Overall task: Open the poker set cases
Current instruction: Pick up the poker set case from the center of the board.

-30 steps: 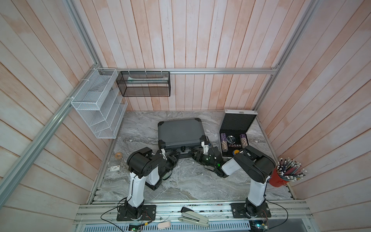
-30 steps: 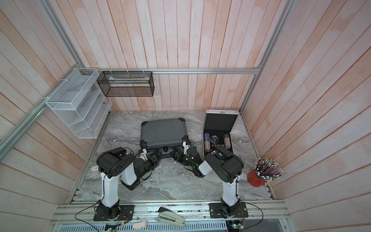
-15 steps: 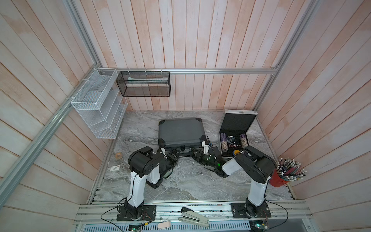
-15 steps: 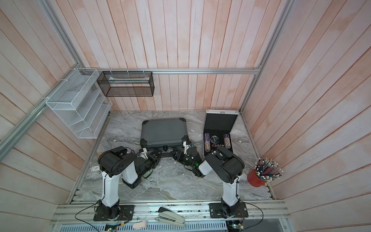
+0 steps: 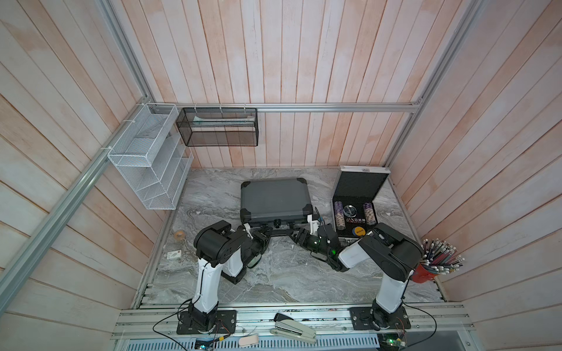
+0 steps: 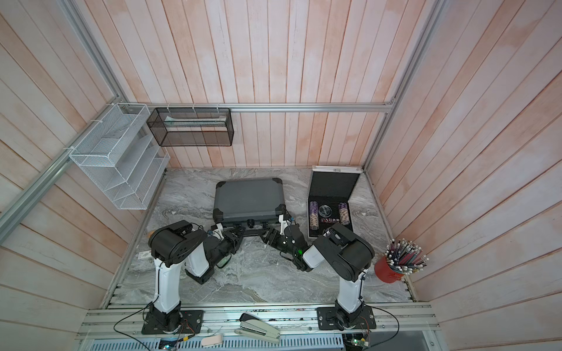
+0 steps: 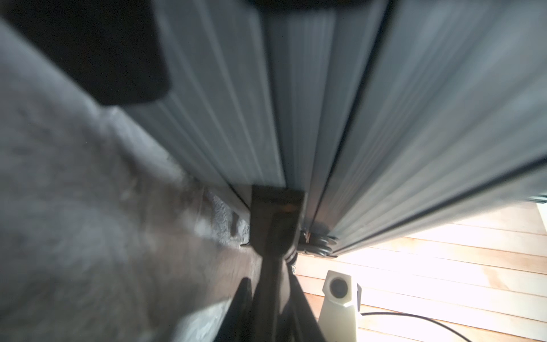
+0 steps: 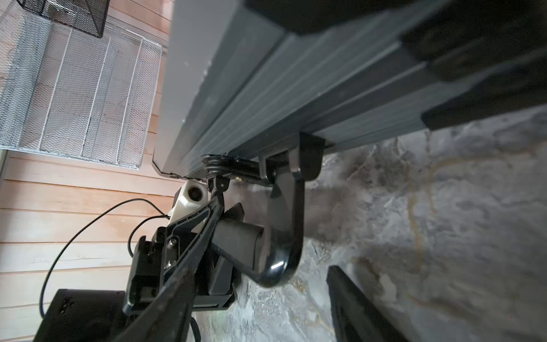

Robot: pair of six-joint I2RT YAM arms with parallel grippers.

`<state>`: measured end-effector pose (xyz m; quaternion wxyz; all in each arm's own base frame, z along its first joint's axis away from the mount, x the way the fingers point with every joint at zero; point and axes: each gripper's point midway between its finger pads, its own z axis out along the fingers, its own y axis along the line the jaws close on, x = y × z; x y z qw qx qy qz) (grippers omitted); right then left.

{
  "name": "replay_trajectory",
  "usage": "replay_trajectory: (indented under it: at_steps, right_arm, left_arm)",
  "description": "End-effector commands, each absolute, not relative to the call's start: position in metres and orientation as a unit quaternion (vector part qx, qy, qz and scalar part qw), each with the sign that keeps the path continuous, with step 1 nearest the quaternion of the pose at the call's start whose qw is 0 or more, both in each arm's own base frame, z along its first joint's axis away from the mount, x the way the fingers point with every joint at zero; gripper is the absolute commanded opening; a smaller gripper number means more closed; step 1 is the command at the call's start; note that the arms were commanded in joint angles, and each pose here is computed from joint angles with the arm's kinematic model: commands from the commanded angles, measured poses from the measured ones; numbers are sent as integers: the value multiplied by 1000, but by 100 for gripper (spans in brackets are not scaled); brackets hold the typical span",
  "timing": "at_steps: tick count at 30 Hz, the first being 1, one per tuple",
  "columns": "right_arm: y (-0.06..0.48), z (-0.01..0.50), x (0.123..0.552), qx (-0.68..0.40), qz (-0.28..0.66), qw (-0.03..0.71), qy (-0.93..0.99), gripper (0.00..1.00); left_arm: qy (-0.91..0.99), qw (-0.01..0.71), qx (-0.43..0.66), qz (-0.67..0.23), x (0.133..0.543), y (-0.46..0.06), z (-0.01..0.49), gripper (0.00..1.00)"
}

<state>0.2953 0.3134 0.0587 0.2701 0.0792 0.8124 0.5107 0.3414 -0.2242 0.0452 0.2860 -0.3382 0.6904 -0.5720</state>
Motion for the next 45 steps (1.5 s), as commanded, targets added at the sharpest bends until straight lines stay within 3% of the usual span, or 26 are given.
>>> replay_trajectory:
  at_steps: [1,10,13,15,45]
  right_arm:
    - [312,68,293,71,517,287,803,74]
    - [305,73,289,69,515,300,800,79]
    - [308,77,287,62,526,301,793,86]
    - [310,80,287,59,536,302,786,98]
    - [329,110,285,39,597,315,737,98]
  left_arm:
    - [715,256,-342,-553,336,-228,21,10]
    - [695,257,-343,-577,340,-231,41,2]
    - [682,260,-342,-592,342,-232,53,0]
    - [675,262,-337,-602,345,-235,64,0]
    - [611,279,-298,-678,355,-255,174,0]
